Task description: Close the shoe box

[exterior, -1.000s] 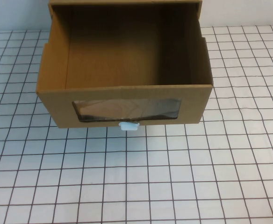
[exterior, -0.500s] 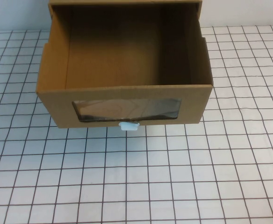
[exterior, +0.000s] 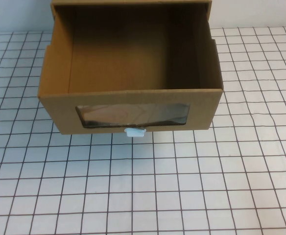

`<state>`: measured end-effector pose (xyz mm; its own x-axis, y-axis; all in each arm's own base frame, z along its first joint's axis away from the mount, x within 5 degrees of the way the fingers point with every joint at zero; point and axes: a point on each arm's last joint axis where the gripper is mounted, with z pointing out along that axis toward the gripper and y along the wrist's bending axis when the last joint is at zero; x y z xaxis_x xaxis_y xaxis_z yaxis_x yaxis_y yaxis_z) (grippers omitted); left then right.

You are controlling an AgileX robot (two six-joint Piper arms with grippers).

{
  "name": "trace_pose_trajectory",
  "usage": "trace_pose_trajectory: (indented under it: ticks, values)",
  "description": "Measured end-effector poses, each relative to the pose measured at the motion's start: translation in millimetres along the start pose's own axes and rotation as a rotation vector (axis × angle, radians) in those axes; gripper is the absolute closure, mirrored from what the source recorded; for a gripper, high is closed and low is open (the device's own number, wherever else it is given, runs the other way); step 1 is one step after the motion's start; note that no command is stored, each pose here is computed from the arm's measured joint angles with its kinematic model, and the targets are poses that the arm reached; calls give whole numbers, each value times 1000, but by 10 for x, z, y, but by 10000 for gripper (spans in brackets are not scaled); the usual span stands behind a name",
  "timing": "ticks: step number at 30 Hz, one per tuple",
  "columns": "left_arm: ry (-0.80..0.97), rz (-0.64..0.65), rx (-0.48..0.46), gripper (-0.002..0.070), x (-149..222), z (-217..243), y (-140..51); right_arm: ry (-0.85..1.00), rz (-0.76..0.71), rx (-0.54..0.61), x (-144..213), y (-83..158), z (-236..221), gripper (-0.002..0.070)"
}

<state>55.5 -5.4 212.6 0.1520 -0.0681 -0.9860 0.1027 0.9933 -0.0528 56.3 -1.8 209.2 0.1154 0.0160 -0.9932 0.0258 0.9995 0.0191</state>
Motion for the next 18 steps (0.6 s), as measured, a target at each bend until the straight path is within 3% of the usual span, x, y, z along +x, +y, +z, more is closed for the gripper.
trace_pose_trajectory:
  ticks: [5,11,18]
  values:
    - [-223,-43,31,677,-202,-23,-23,-189,2,29,-171,-27,-16,690]
    - [-286,-45,40,677,-258,-37,-30,-295,27,46,-264,-45,-40,689]
    - [-534,-103,91,677,-466,-130,-54,-653,115,46,-549,-72,-188,689]
